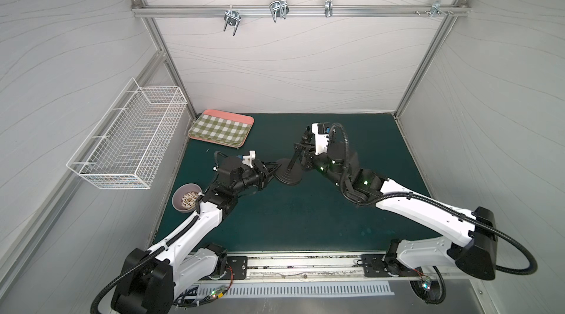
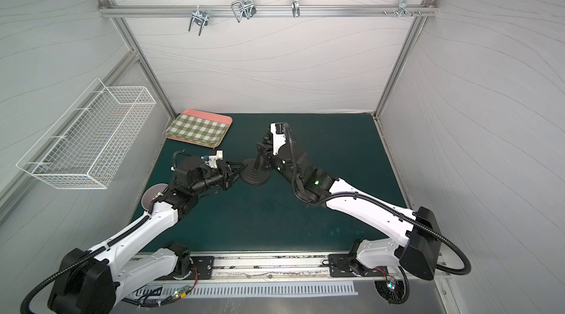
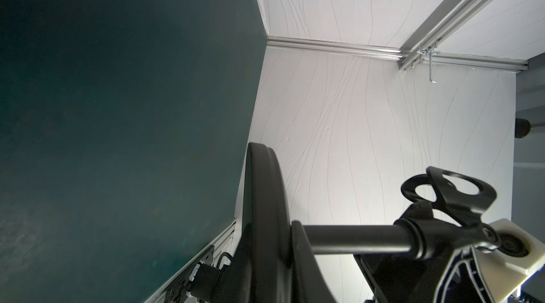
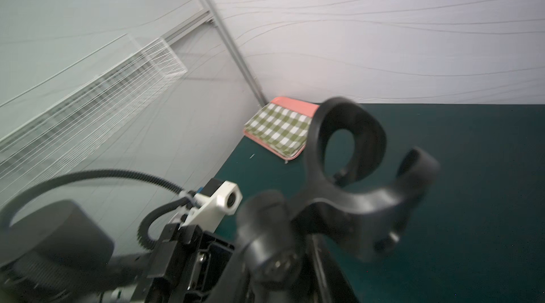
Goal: Assemble a microphone stand
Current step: Screw the microphone stand pole into the microphone stand base.
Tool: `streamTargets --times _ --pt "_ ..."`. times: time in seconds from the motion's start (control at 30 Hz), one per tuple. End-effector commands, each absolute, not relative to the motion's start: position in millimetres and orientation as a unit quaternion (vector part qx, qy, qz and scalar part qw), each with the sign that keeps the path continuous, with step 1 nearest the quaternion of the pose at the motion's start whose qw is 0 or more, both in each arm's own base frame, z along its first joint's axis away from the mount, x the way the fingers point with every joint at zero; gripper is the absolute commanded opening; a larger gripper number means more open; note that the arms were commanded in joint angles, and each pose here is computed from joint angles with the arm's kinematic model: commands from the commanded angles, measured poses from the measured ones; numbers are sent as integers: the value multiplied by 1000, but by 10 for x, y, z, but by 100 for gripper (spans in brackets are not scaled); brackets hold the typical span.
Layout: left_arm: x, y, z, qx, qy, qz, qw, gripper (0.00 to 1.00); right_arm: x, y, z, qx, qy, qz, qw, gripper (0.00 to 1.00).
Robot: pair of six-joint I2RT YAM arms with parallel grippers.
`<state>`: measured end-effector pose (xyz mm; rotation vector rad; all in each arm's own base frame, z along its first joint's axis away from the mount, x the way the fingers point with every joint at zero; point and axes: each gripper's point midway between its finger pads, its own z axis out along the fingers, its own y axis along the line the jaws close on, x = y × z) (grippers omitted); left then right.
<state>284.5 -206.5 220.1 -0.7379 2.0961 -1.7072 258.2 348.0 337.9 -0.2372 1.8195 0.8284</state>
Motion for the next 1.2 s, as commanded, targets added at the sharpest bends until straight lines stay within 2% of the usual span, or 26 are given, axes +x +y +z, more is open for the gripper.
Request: streamTargets --times 0.0,0.1,0.3,0.47,0.57,0.87,1.17 --pt "2896 -2091 2787 -213 695 -651 221 0 2531 3370 3544 9 763 308 568 24" --pt "2895 -2090 2800 -212 694 -651 222 0 2488 3437 3570 35 771 288 567 29" --pt "2904 -2085 2792 -213 694 -650 223 0 2387 3448 3621 21 776 308 550 56" --pt "2908 -2098 2787 -214 695 -651 217 0 2258 3343 3599 -79 761 371 526 67" --pt "2908 -2096 2793 -213 695 -651 219 0 2215 3293 3534 -160 728 432 508 68" --pt "2898 -2086 2811 -210 694 -652 223 0 2183 3372 3556 -316 662 495 467 65" --pt "2883 -2083 2822 -209 693 -653 223 0 2432 3489 3563 -328 660 482 474 61"
